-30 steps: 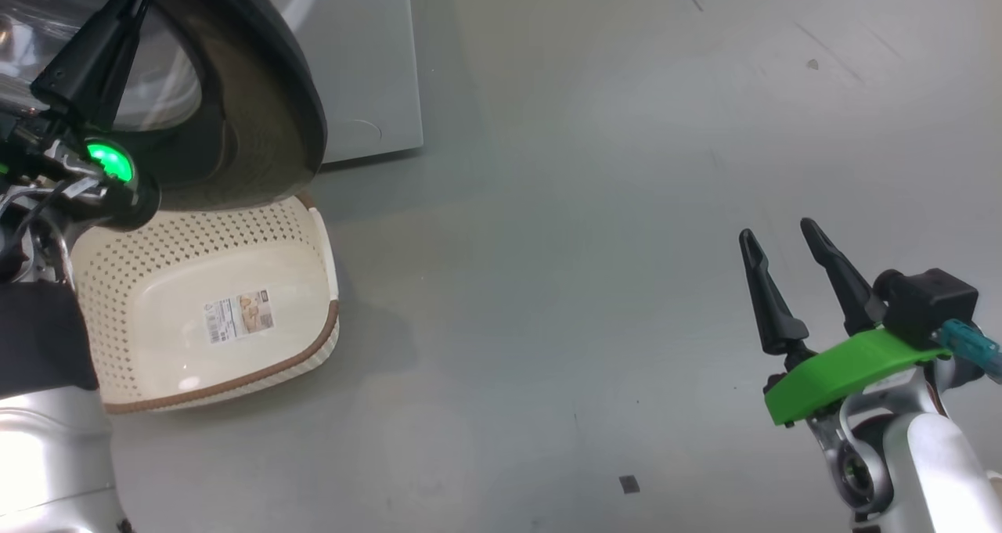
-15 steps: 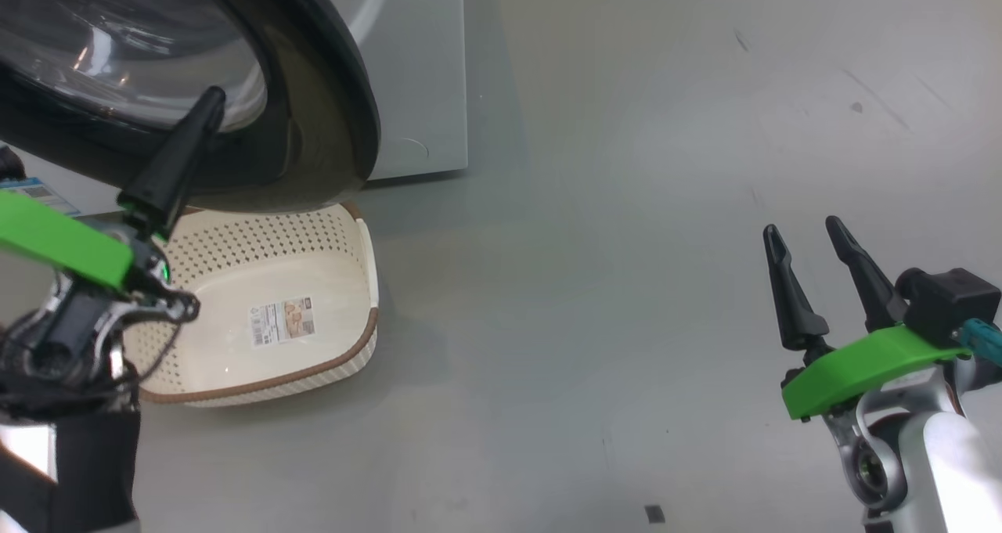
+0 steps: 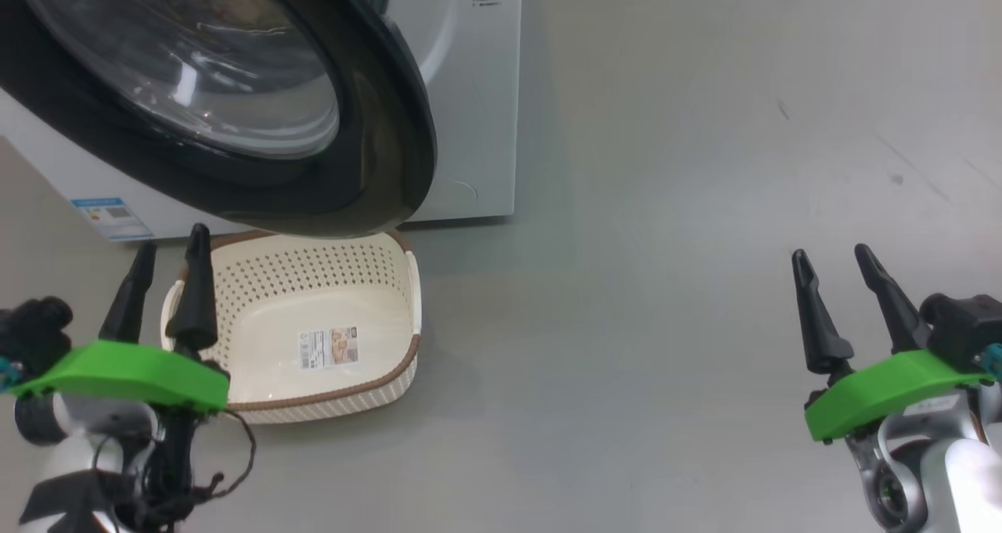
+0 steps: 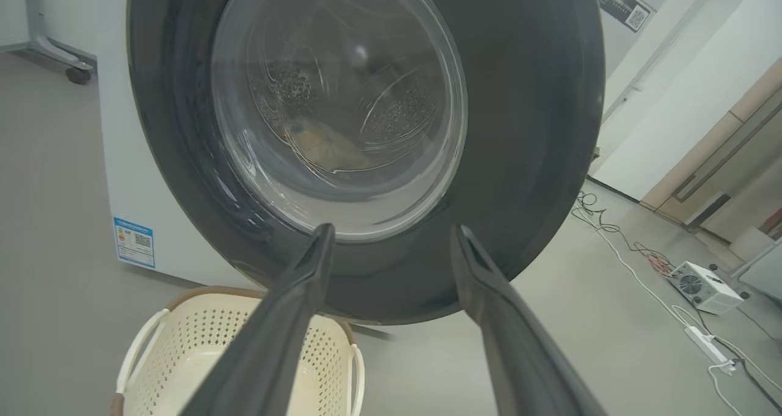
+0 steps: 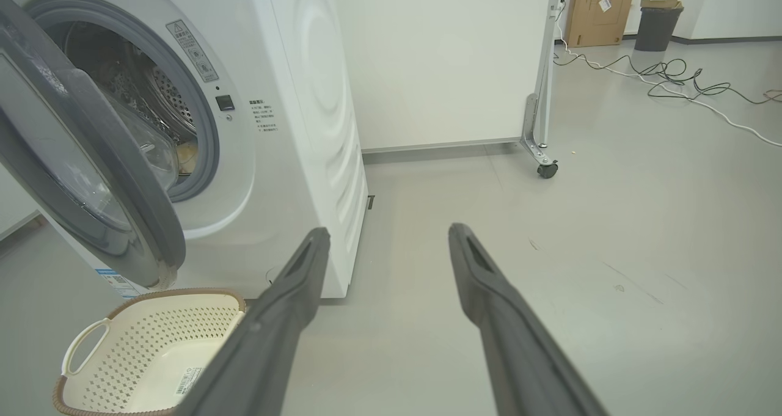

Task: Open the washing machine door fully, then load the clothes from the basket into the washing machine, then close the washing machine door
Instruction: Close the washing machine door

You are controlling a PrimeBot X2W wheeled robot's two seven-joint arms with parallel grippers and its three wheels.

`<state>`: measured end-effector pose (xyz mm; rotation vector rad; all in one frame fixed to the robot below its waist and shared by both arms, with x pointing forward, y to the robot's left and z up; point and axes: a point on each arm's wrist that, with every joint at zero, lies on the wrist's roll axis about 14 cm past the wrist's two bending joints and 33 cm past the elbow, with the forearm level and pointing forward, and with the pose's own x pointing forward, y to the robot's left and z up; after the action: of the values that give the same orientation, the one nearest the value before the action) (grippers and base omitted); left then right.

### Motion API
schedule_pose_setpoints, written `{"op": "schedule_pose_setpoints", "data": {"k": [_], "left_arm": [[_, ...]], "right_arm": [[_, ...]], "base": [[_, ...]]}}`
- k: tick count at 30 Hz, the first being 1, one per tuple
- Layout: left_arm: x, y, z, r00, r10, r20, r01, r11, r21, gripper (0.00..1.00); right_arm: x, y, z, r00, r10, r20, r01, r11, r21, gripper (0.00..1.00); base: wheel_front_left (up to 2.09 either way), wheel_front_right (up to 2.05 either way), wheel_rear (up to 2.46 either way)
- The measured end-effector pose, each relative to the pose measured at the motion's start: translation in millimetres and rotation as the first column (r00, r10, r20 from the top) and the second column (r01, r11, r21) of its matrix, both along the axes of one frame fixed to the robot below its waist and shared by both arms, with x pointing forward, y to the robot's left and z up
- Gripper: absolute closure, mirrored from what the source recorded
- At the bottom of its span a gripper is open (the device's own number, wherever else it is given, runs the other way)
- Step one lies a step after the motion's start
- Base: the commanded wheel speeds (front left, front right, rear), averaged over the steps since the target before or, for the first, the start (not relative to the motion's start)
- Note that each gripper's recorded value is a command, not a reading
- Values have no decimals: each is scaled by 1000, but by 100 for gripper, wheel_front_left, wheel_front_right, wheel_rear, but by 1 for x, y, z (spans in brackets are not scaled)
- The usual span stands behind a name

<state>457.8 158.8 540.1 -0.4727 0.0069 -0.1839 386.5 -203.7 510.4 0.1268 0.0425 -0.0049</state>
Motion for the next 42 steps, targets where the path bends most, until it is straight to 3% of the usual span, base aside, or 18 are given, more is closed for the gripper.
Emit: {"op": "schedule_pose_setpoints", "data": {"k": [6, 15, 42], "left_arm": [[-30, 18, -20, 994, 108, 3, -107, 980, 170, 0], [-62, 24, -46, 987, 156, -35, -141, 953, 270, 0], [-72, 25, -54, 982, 179, -56, -155, 942, 297, 0]], "right_arm": [[-8, 4, 8, 1000, 12, 13, -12, 1000, -8, 0], [-19, 4, 5, 1000, 12, -10, -12, 1000, -15, 0], [-15, 6, 8, 1000, 20, -9, -20, 1000, -15, 0]], "base": [[0, 0, 0], [0, 0, 0], [0, 0, 0]]}}
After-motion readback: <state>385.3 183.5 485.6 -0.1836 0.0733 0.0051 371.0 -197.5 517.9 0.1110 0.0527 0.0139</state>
